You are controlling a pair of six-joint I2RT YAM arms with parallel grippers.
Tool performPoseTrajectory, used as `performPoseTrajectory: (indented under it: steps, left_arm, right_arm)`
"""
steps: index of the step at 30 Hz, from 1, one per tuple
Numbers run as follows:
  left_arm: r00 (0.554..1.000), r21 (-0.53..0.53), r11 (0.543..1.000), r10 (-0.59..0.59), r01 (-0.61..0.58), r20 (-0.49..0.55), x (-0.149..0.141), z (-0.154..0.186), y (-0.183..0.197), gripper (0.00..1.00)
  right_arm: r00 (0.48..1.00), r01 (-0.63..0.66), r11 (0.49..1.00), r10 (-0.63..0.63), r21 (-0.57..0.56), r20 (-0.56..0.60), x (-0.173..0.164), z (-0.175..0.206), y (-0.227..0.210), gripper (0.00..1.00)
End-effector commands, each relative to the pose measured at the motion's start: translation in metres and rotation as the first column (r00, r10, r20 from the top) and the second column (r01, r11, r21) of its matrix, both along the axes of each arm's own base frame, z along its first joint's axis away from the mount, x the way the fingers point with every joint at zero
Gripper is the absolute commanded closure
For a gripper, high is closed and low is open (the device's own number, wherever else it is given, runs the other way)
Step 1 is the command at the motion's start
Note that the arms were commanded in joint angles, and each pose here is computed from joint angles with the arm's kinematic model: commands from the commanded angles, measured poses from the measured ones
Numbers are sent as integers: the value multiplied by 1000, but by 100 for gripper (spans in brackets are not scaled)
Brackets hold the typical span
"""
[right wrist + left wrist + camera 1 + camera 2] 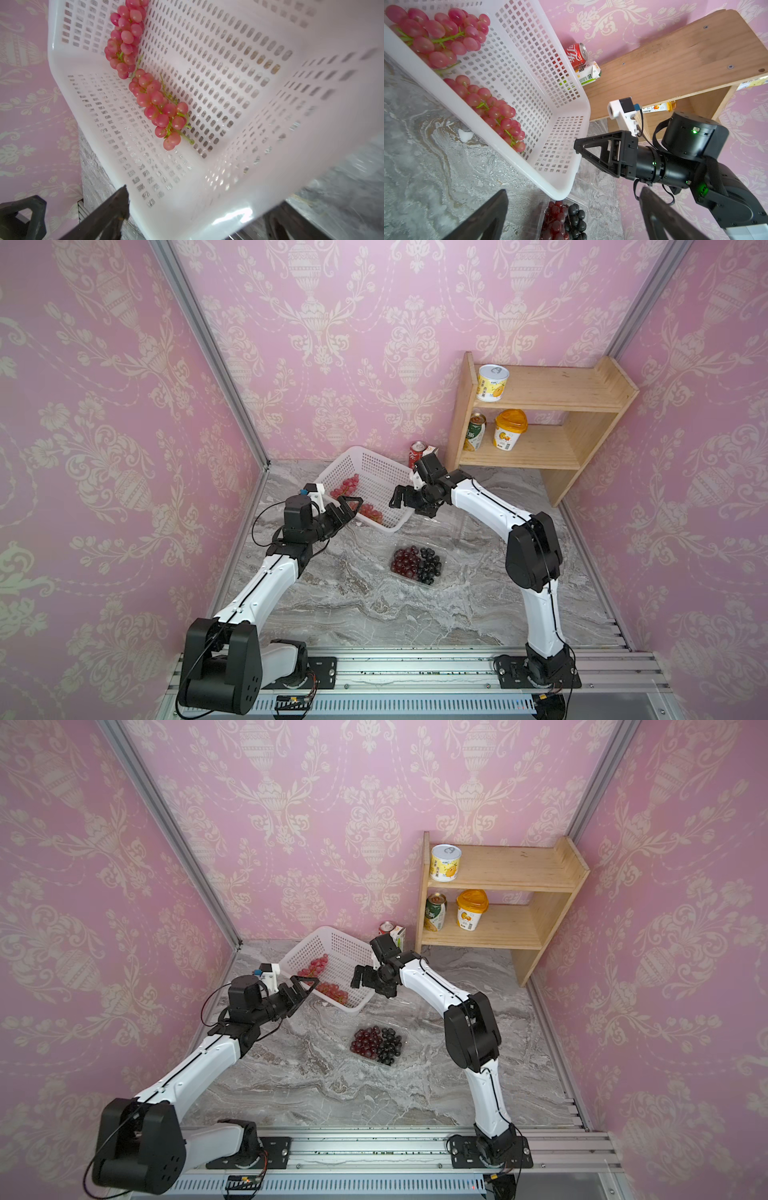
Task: Pack grapes into containers
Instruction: Place the grape into the packing box, then move the basket to the center of the board.
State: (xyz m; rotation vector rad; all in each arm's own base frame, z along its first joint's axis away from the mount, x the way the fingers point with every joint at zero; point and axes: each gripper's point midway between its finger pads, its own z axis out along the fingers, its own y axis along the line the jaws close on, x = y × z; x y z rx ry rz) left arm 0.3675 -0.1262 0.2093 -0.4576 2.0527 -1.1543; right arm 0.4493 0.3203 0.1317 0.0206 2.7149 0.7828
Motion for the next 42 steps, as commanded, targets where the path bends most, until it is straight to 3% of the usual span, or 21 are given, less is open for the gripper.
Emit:
performPoseTrajectory:
  steps: [1,9,13,23,35,42]
  left_arm:
    - [998,-3,1000,6,-6,-57,-12,-15,3,1]
    - [997,17,999,35,-34,-71,-29,-18,19,1]
    - [995,11,1000,24,-23,-93,-33,-27,18,1]
    - [993,2,1000,-27,27,-111,-31,-49,2,1]
    - [990,15,998,-57,59,-129,-21,-64,-24,1]
    - [985,45,995,-77,85,-153,-22,-81,-35,1]
  right_arm:
    - [999,-30,999,30,25,-29,-5,4,18,0]
    - [994,-106,991,107,82,-8,2,9,65,0]
    - [989,-147,988,147,54,6,-5,19,69,0]
    - [995,-81,996,83,-32,62,-48,45,-14,0]
    - [992,124,985,-124,-121,5,-69,2,-137,0]
    - [979,199,971,-203,-133,-14,-83,-8,-183,0]
